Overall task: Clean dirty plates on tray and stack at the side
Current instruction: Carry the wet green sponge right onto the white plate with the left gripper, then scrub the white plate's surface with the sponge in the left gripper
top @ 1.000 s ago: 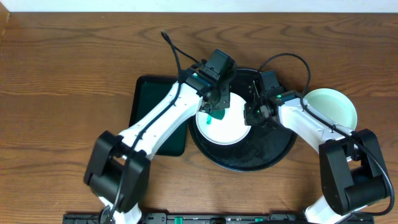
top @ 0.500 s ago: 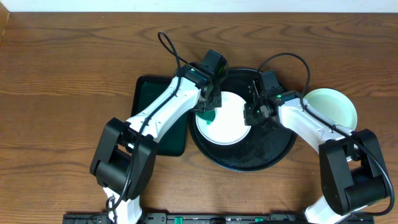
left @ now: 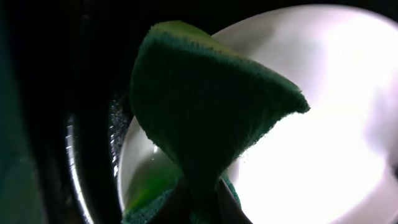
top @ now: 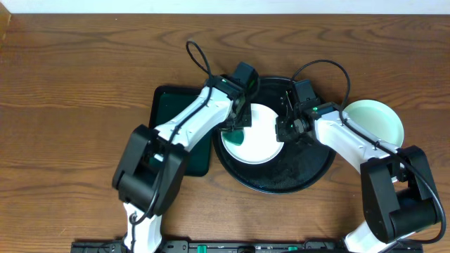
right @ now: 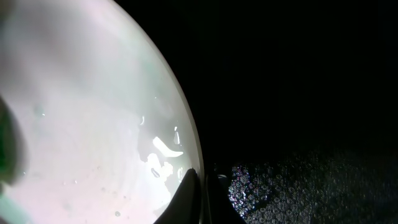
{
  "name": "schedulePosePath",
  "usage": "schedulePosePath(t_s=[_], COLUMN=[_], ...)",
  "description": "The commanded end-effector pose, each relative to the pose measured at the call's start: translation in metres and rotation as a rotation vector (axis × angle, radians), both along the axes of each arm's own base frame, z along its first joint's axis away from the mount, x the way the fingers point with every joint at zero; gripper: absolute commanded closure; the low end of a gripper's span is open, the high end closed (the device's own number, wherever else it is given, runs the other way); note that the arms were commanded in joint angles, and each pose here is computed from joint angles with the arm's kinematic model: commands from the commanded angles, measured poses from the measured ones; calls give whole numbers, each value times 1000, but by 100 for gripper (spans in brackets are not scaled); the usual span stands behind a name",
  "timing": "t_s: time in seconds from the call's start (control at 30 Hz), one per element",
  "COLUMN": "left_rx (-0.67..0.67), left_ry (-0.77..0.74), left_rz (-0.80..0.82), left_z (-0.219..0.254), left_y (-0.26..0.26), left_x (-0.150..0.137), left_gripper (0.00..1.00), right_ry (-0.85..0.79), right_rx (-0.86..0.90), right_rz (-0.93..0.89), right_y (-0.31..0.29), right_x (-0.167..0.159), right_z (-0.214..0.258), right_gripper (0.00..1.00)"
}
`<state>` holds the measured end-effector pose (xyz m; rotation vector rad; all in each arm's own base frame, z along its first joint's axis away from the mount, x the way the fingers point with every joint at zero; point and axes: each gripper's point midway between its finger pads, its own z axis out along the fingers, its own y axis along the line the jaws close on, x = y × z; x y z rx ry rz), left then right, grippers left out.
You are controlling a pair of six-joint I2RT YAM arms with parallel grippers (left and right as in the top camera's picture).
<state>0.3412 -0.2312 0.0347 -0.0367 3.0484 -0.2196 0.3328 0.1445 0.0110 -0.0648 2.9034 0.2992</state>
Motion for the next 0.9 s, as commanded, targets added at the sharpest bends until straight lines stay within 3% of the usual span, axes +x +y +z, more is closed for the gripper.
schedulePosePath(t_s=[0.0, 0.53, 0.87], left_rx=[23, 98, 104], left_ry=[43, 160, 163], left_rz=[6, 4, -32], left_z=[-15, -62, -64], left_y=[2, 11, 0], left_x=[-6, -22, -31], left_gripper=[92, 93, 92], right_ry=[-21, -21, -20], right_rx=[-13, -13, -13], right_rz=[24, 24, 23], right_y=[1, 1, 1], right_x=[0, 0, 0], right_z=[4, 4, 4], right_gripper=[99, 99, 99])
